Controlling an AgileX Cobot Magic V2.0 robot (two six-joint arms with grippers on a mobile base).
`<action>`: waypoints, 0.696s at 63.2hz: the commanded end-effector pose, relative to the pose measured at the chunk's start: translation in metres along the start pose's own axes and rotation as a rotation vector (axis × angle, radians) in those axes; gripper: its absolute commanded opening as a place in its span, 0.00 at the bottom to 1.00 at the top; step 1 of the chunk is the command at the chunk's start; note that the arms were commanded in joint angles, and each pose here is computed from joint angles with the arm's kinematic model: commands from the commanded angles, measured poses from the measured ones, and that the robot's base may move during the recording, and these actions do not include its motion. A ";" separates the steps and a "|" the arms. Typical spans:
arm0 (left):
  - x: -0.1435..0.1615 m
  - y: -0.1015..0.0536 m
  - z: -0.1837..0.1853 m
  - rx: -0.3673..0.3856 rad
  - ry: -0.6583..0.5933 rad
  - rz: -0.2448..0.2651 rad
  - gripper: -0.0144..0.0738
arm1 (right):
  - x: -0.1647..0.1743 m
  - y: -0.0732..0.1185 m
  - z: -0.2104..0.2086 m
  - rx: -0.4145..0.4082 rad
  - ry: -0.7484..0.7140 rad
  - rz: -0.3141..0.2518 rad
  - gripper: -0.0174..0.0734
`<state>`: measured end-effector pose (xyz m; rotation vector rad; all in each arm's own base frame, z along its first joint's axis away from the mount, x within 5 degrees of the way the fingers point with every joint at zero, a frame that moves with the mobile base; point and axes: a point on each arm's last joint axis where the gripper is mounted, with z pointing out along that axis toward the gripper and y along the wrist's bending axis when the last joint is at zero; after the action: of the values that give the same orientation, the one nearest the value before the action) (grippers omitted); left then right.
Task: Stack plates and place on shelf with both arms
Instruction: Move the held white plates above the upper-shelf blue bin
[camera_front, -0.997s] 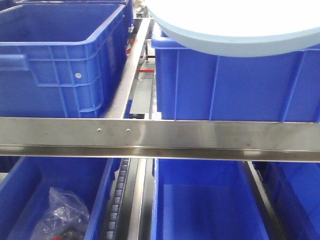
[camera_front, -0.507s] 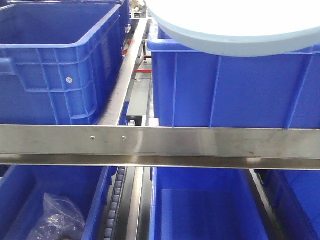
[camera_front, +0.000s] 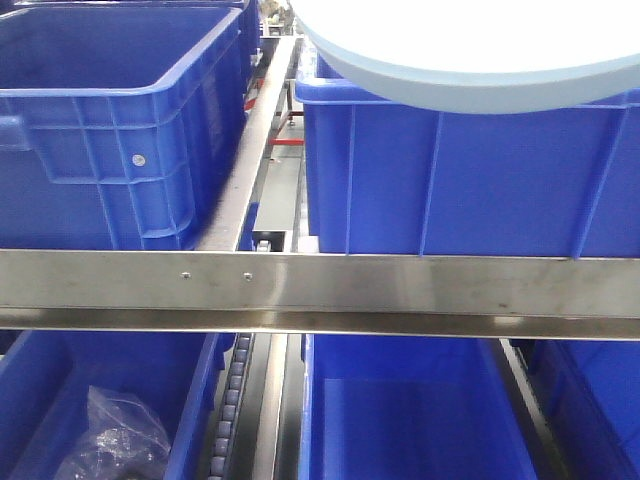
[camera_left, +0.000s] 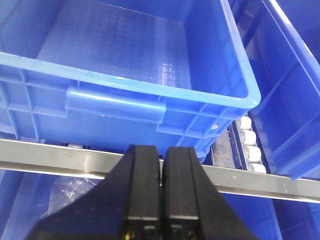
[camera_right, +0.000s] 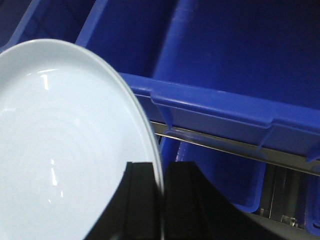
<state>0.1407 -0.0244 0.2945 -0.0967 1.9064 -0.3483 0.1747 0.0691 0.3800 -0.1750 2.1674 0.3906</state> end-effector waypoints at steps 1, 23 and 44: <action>-0.016 -0.003 -0.003 0.008 -0.105 -0.002 0.27 | -0.016 0.004 -0.011 -0.029 -0.127 -0.002 0.24; -0.016 -0.003 -0.003 0.008 -0.105 -0.002 0.27 | -0.016 0.004 -0.011 -0.029 -0.127 -0.002 0.24; -0.016 -0.003 -0.003 0.008 -0.105 -0.002 0.27 | -0.016 0.004 -0.011 -0.029 -0.129 -0.002 0.24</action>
<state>0.1407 -0.0244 0.2945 -0.0967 1.9064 -0.3483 0.1747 0.0691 0.3800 -0.1750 2.1674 0.3906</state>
